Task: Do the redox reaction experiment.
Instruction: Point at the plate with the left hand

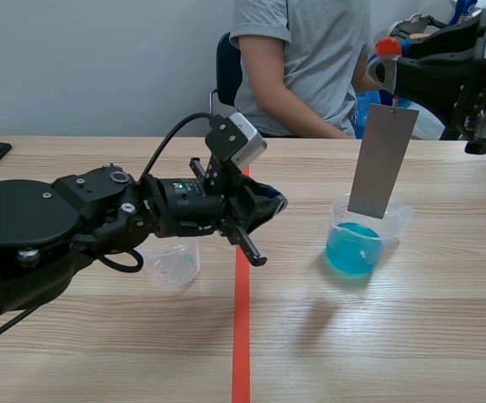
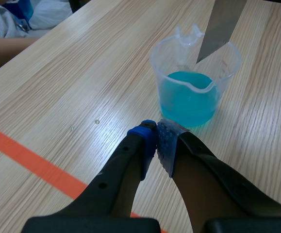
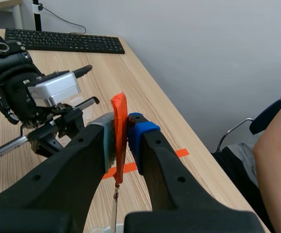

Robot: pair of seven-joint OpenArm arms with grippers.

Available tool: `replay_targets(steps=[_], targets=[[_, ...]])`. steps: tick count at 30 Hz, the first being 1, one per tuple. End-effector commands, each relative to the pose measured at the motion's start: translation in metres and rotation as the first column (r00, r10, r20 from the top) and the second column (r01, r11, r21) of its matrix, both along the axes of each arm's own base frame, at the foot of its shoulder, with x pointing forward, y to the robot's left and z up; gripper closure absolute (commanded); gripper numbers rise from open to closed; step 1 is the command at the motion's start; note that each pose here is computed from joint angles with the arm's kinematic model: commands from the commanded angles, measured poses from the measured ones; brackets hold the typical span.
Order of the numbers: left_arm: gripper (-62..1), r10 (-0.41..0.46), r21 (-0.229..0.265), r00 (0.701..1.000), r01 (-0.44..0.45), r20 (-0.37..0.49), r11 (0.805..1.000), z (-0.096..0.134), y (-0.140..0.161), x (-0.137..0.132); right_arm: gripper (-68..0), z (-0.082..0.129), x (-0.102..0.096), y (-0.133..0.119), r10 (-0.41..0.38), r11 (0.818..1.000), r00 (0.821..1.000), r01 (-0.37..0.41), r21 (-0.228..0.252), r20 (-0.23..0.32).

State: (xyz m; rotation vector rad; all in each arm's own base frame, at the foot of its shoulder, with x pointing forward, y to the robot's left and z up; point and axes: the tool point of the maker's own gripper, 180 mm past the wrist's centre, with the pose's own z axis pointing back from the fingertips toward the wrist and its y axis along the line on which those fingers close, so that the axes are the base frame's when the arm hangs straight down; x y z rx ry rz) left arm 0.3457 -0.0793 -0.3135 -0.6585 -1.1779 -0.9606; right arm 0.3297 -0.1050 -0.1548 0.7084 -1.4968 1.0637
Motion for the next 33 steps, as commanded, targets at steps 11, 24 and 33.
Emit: replay_targets(steps=[11, 24, 33], targets=[[-4.2, -0.022, -0.050, 1.000, 0.022, 0.006, 0.999, 0.006, -0.040, 0.000, -1.3, 0.026, 0.005, -0.005, -0.009, 1.000, 0.998, 0.008, 0.025, 0.065], [-4.2, 0.001, -0.082, 1.000, 0.000, 0.023, 0.997, 0.013, -0.059, 0.003, -1.3, 0.026, 0.005, -0.005, -0.009, 1.000, 0.998, 0.008, 0.025, 0.065], [-4.2, 0.015, -0.085, 1.000, -0.014, 0.009, 0.996, 0.009, -0.065, 0.003, -1.3, 0.026, 0.005, -0.005, -0.010, 1.000, 0.998, 0.008, 0.024, 0.065]])
